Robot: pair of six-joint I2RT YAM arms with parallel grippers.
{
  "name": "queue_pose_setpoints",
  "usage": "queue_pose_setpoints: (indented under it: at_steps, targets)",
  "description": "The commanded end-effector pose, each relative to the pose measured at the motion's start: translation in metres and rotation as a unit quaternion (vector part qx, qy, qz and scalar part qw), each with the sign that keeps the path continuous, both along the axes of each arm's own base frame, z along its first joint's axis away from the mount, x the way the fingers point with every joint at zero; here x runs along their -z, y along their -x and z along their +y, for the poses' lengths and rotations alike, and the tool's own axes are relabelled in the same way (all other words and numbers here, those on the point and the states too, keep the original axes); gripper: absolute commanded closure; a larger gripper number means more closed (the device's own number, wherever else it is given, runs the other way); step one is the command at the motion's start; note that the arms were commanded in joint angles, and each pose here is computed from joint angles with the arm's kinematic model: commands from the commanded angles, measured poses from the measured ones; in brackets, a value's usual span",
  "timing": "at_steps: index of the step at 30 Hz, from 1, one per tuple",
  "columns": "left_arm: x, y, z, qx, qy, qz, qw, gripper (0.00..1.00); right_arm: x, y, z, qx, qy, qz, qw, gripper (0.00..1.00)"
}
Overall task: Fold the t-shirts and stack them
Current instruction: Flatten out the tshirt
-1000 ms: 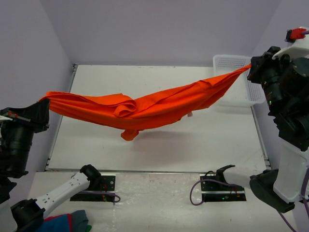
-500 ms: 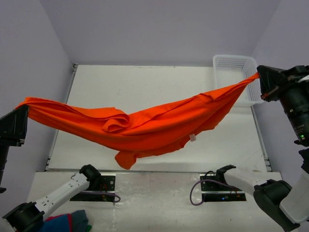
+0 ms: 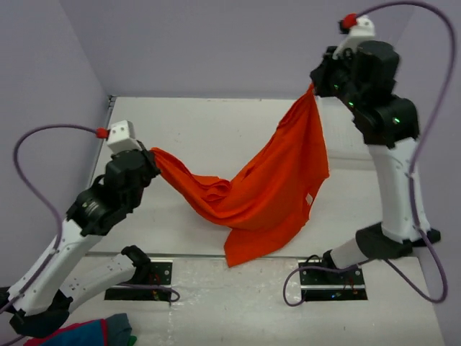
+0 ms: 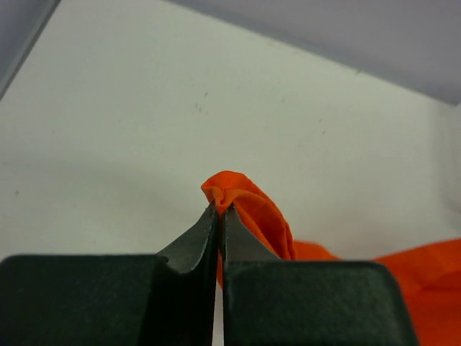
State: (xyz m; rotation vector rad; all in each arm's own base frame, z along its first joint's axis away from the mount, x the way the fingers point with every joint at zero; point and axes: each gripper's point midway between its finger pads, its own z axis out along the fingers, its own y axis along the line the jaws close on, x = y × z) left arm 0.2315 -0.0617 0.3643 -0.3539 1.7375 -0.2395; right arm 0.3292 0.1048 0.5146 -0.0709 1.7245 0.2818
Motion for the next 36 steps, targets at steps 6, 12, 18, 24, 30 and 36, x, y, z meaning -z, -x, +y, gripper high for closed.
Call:
queue_pose_setpoints:
  at_steps: [6, 12, 18, 24, 30, 36]
  targets:
    - [0.109, -0.047, -0.004, -0.135, -0.012, 0.089, 0.987, 1.00, 0.151, -0.162, 0.049, -0.036, 0.069, 0.144, 0.986, 1.00]
    - [0.159, -0.061, 0.008, -0.178, -0.043, 0.137, 0.973, 1.00, 0.208, -0.218, 0.063, -0.056, 0.068, 0.166, 0.982, 1.00]
    - [0.149, -0.068, 0.043, -0.231, -0.026, 0.119, 0.965, 1.00, 0.213, -0.234, 0.080, -0.092, 0.059, 0.143, 0.984, 1.00]
    - [0.058, -0.064, 0.027, -0.122, 0.016, -0.009, 0.992, 1.00, 0.134, -0.204, 0.078, -0.087, 0.064, 0.057, 0.992, 1.00]
    - [-0.065, -0.021, 0.009, 0.010, 0.039, -0.130, 0.991, 1.00, 0.014, -0.091, 0.057, -0.063, 0.059, -0.048, 0.995, 1.00]
    - [-0.145, 0.043, 0.021, 0.065, 0.051, -0.217, 0.973, 1.00, -0.074, 0.028, 0.032, -0.079, 0.019, -0.147, 0.986, 1.00]
